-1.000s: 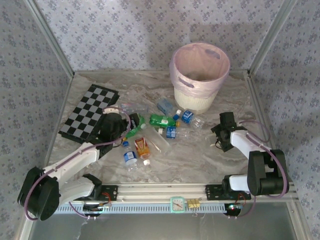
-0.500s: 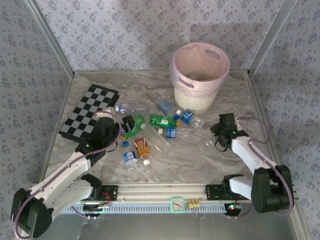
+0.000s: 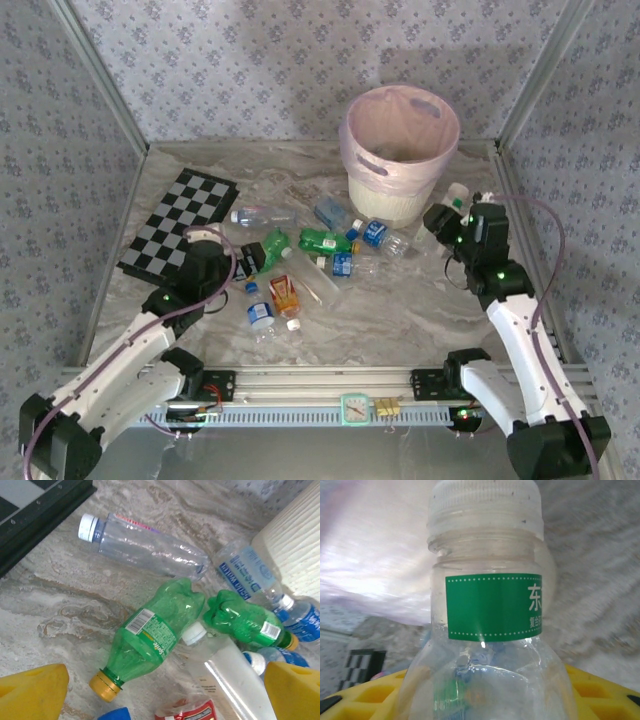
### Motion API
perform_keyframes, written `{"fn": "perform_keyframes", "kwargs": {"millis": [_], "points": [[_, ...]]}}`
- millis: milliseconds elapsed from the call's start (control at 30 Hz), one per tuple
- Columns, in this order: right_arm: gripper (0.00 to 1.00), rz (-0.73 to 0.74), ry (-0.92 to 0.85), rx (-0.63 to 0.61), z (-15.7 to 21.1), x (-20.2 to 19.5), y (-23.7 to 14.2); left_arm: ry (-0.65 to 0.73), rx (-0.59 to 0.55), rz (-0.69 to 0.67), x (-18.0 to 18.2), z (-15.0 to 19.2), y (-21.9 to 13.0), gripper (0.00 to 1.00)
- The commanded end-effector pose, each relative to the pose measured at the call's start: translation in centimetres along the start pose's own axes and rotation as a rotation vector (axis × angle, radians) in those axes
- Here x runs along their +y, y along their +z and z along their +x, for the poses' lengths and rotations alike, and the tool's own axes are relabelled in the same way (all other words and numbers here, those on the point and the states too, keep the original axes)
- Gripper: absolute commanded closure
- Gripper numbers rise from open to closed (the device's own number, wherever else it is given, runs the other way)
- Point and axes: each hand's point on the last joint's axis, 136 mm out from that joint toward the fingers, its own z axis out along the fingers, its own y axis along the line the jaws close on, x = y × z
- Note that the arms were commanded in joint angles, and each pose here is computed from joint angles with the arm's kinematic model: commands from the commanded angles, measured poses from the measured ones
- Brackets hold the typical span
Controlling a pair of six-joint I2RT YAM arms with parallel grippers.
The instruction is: Put the plastic bottles in the bin
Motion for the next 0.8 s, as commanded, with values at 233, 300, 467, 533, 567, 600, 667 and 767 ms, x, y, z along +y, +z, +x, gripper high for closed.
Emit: {"fn": "perform_keyframes", "kwargs": {"millis": [233, 300, 467, 533, 567, 600, 667, 767], "points": [[0.58, -0.191, -0.226, -0.083, -9.2, 10.5, 1.3, 0.048, -0.029, -0.014, -0.3, -0.7, 2.6, 0.0], [0.58, -0.22, -0.235, -0.079, -10.2, 11.8, 3.0, 0.059, -0.061, -0.057, 0.6, -1.1, 2.9, 0.0], [0.58, -0.278, -0.274, -0.064, -12.5, 15.4, 7.0, 0.032, -0.123, -0.093, 1.6, -1.9, 3.3, 0.0], [0.58, -0.265, -0.284, -0.053, -13.0, 15.8, 9.0, 0.031, -0.139, -0.104, 1.9, -2.1, 3.2, 0.0], [0.58, -0.263, -0.287, -0.044, -13.1, 16.1, 9.9, 0.034, -0.142, -0.115, 2.2, -2.1, 3.2, 0.0], [0.58, -0.254, -0.289, -0.029, -13.0, 16.0, 11.0, 0.037, -0.142, -0.125, 2.4, -2.1, 3.2, 0.0], [0.58, -0.221, -0.3, 0.006, -12.5, 15.6, 13.2, 0.041, -0.143, -0.136, 2.7, -2.1, 3.2, 0.0], [0.57, -0.176, -0.311, 0.061, -11.4, 14.6, 15.8, 0.05, -0.141, -0.153, 3.2, -2.0, 3.1, 0.0]]}}
